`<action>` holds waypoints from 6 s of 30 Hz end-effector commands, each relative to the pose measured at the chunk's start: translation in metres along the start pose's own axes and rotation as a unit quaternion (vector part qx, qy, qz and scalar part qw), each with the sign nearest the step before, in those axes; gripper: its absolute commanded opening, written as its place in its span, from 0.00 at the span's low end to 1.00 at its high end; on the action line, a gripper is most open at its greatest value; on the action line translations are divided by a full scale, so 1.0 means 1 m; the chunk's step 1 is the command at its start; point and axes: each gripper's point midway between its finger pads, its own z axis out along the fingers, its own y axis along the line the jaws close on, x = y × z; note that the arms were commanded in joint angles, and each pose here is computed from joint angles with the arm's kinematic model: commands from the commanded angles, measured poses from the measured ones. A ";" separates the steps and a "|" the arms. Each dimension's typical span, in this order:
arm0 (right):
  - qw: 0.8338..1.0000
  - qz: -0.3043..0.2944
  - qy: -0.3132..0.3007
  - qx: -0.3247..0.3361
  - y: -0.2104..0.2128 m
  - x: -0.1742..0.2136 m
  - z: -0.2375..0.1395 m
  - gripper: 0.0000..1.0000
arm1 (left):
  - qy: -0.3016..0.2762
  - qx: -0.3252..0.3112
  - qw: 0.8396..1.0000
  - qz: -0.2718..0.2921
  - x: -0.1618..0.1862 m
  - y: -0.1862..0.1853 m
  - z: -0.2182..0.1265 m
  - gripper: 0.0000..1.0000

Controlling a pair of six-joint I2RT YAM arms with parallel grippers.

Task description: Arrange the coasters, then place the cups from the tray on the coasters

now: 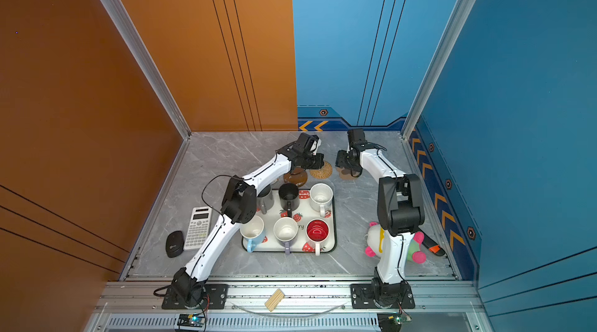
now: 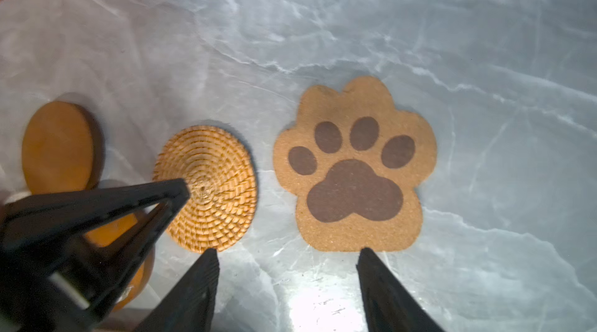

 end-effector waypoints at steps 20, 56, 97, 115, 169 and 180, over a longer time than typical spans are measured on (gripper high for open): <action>0.992 0.002 0.112 -0.052 0.057 0.050 0.082 0.00 | -0.038 -0.116 0.991 0.051 -0.022 0.042 -0.195 0.00; 0.995 0.025 0.095 0.011 0.011 0.014 0.082 0.00 | -0.030 -0.154 0.987 0.032 0.011 0.059 -0.244 0.00; 0.985 -0.007 0.140 -0.103 0.112 0.063 0.073 0.18 | 0.168 -0.163 0.971 -0.050 0.083 0.129 -0.123 0.00; 0.980 0.003 0.170 -0.104 0.109 0.081 0.086 0.13 | 0.195 -0.158 0.966 -0.061 0.103 0.129 -0.097 0.00; 0.987 0.071 0.073 -0.128 0.065 0.009 0.013 0.00 | 0.129 -0.074 0.988 -0.029 0.045 0.049 -0.084 0.00; 0.986 0.092 0.075 -0.120 0.041 0.012 0.026 0.00 | 0.072 -0.105 0.992 -0.019 0.009 0.048 -0.122 0.00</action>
